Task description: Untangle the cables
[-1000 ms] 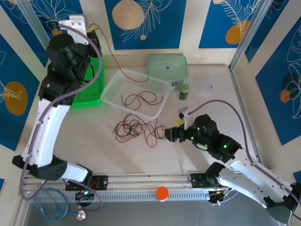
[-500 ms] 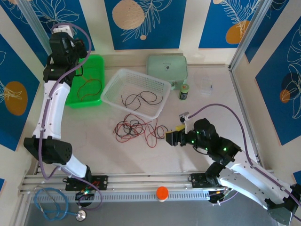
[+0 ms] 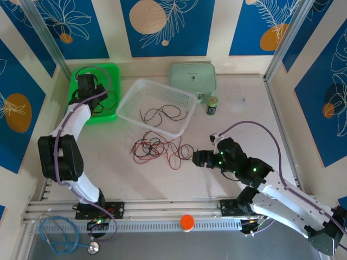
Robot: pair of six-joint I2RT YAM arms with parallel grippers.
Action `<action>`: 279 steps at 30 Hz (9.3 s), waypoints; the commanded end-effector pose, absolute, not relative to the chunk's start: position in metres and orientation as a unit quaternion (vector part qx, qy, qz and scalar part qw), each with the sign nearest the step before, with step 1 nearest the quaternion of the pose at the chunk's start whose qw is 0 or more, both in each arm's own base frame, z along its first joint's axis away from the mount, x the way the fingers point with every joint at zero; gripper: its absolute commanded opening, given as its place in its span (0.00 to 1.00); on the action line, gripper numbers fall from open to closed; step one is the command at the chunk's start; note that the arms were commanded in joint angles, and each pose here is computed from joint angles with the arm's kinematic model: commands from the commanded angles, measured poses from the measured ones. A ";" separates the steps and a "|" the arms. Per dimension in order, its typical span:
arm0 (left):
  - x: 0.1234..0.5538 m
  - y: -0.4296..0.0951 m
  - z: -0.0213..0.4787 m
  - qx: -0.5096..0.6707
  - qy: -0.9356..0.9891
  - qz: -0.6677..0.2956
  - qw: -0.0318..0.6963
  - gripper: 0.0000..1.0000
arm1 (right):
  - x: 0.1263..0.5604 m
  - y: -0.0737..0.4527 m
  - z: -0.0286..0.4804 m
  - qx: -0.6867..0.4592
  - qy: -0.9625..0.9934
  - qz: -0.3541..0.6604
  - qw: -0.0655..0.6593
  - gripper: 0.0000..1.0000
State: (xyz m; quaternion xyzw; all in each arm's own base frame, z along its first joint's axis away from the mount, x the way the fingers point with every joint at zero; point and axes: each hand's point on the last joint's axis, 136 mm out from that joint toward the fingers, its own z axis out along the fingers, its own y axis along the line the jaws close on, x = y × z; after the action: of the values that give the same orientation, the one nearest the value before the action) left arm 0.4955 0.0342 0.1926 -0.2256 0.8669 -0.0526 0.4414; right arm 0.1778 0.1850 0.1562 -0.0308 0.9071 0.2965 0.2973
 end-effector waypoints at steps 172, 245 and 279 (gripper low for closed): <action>0.290 -0.243 0.332 0.122 0.796 -0.421 0.418 0.00 | 0.210 0.248 0.252 -0.535 0.629 0.050 0.562 0.00; 0.261 -0.257 0.293 0.173 0.776 -0.462 0.392 0.53 | 0.276 0.256 0.441 -0.070 0.793 0.535 0.281 0.00; 0.266 -0.316 0.163 0.340 0.790 -0.135 0.492 0.65 | 0.238 0.225 0.550 -0.086 0.721 0.598 0.339 0.00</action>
State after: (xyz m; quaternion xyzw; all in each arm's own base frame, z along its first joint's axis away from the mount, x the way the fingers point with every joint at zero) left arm 0.2550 -0.3080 0.1581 0.3493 0.7965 -0.1419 0.4726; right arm 0.2608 0.2322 0.5306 -0.0703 0.7358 0.5855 0.3329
